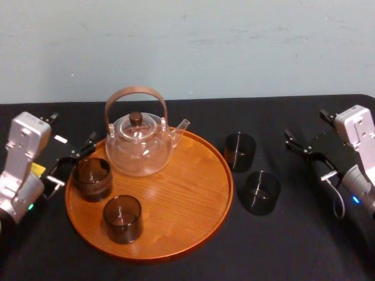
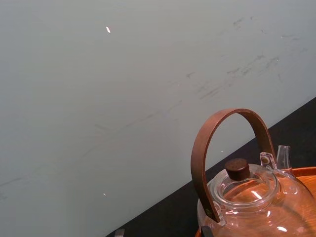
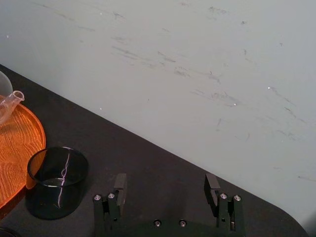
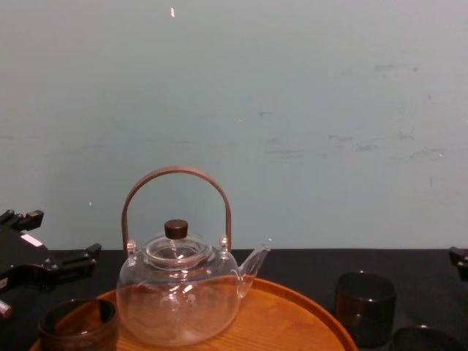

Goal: Pick up the glass from the table and place it on the tray.

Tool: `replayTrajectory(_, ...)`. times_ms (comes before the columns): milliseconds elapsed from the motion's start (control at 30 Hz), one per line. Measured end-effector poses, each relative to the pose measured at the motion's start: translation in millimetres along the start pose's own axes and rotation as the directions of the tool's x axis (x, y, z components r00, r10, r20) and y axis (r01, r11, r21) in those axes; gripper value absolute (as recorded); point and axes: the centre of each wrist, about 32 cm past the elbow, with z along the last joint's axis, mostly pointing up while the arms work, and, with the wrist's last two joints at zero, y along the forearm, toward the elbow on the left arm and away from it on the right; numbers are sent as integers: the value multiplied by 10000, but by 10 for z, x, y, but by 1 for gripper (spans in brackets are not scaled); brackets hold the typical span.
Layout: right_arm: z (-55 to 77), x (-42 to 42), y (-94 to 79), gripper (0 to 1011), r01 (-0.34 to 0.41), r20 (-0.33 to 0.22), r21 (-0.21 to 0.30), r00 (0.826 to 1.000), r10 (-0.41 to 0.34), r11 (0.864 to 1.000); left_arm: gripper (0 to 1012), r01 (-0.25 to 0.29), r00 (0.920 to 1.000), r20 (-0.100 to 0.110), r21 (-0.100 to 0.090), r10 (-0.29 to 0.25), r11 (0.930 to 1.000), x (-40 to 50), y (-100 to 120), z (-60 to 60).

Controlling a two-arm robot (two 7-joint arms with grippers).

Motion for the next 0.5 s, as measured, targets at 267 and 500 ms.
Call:
replayTrajectory(267, 0, 1, -2, 1002, -14, -6, 0, 10000, 14, 10000, 1001, 0, 10000, 0, 0, 0, 10000, 0, 0, 0)
replayTrajectory(500, 27, 14, -50, 1002, -309, -139, -20, 9994, 309, 9995, 1001, 0, 10000, 0, 0, 0, 10000, 0, 0, 0)
